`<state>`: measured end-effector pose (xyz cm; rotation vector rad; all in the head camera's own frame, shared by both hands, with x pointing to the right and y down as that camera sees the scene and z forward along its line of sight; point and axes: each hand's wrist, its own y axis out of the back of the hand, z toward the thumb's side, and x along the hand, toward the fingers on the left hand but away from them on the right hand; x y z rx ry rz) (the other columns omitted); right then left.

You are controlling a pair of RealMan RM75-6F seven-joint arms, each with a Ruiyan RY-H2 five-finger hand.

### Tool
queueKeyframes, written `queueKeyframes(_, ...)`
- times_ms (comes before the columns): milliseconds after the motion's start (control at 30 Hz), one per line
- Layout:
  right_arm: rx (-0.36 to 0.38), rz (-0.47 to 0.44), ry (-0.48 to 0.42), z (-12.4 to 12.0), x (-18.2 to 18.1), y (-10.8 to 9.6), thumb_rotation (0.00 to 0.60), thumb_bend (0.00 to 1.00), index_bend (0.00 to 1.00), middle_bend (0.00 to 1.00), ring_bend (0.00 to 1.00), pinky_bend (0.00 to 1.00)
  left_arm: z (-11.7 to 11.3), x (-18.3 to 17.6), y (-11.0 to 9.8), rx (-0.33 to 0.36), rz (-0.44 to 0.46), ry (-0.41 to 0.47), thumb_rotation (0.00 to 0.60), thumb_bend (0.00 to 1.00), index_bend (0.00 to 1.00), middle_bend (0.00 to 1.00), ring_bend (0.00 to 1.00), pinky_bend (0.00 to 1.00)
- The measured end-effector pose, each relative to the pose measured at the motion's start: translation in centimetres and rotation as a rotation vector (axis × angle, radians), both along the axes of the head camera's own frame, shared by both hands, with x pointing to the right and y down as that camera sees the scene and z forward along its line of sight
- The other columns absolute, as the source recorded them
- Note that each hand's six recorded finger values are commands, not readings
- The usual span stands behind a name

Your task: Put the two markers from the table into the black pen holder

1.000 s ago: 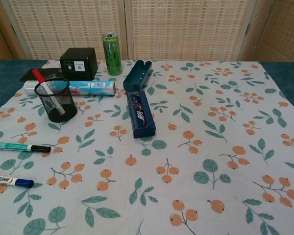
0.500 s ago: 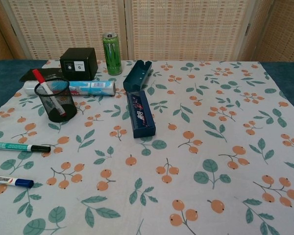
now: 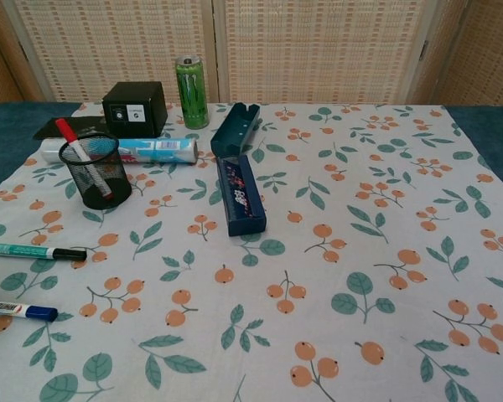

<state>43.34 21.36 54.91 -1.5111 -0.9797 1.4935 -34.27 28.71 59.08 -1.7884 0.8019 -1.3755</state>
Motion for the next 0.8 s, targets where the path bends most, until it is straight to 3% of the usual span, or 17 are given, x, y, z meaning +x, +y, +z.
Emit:
queueKeyframes(233, -0.001, -0.002, -0.009, -0.1, -0.1, 0.0, 0.600, 0.00, 0.15, 0.04, 0.10, 0.00, 1.9, 6.6, 1.6, -0.049, 0.059, 0.101, 0.600, 0.29, 0.26, 0.19, 0.05, 0.21)
queueKeyframes(333, 0.001, -0.001, -0.012, -0.1, 0.0, 0.0, 0.600, 0.00, 0.15, 0.04, 0.10, 0.00, 3.0, 7.6, 1.5, -0.066, 0.065, 0.103, 0.600, 0.29, 0.30, 0.23, 0.07, 0.21)
queueKeyframes(500, 0.001, 0.000, -0.016, -0.2, 0.1, 0.0, 0.600, 0.00, 0.15, 0.04, 0.10, 0.00, 4.9, 7.2, 1.0, -0.075, 0.066, 0.045, 0.600, 0.30, 0.36, 0.28, 0.10, 0.23)
queueKeyframes(800, 0.001, 0.004, -0.013, -0.1, 0.2, 0.0, 0.600, 0.00, 0.15, 0.04, 0.10, 0.00, 7.5, 4.8, 0.5, -0.100, 0.011, -0.045, 0.600, 0.30, 0.38, 0.31, 0.10, 0.23)
